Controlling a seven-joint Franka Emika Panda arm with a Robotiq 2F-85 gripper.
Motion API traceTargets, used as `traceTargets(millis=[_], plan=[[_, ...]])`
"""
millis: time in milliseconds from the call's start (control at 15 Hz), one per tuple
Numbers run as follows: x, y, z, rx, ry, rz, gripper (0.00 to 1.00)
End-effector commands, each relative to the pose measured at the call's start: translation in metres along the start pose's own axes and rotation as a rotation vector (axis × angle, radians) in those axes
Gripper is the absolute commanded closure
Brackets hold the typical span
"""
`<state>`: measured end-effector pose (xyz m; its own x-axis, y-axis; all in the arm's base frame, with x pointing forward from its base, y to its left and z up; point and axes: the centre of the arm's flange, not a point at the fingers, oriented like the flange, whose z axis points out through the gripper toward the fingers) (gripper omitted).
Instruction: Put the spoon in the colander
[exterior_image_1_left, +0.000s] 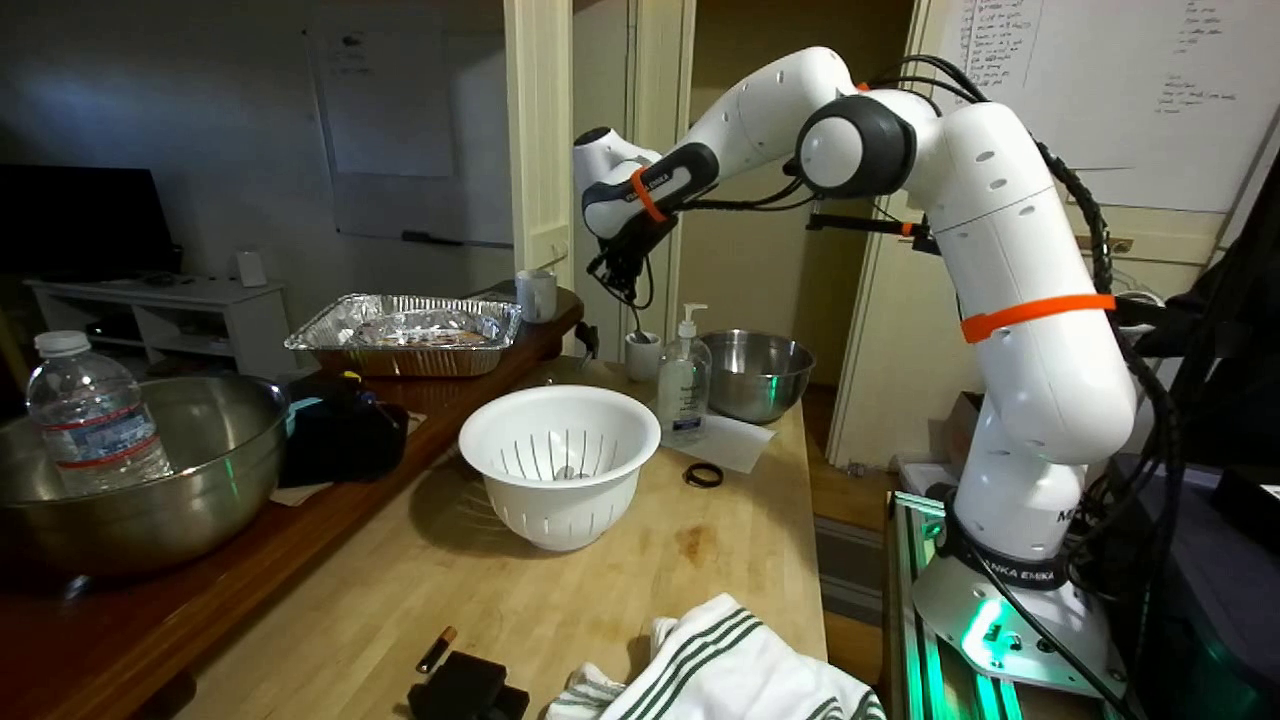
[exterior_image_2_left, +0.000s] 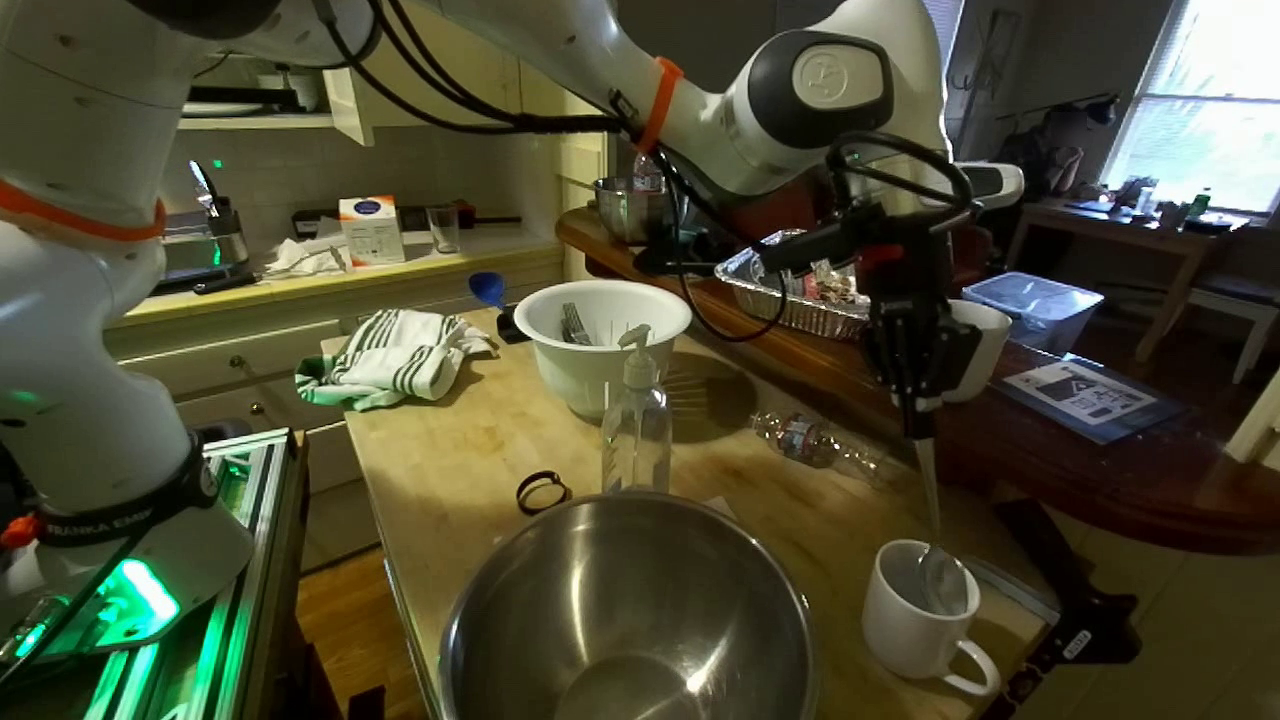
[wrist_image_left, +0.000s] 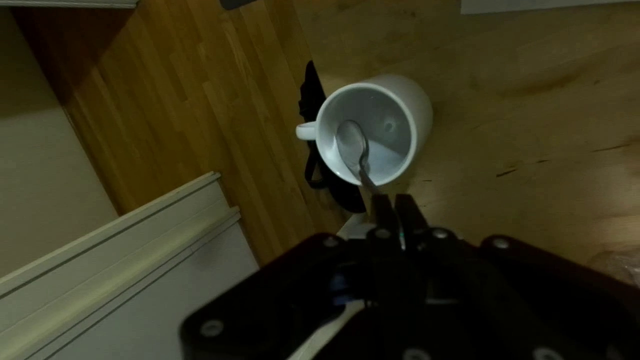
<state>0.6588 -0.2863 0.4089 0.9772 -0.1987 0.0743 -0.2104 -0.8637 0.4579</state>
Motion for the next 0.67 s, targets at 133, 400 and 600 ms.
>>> traceTargets(millis=[133,400,600], plan=[[-0.028,0.006,-0.032,0.025,0.011,-0.024,0.98],[-0.049,0.006,-0.068,0.078,0.088,-0.097,0.98],[-0.077,-0.006,-0.111,0.133,0.192,-0.213,0.98]])
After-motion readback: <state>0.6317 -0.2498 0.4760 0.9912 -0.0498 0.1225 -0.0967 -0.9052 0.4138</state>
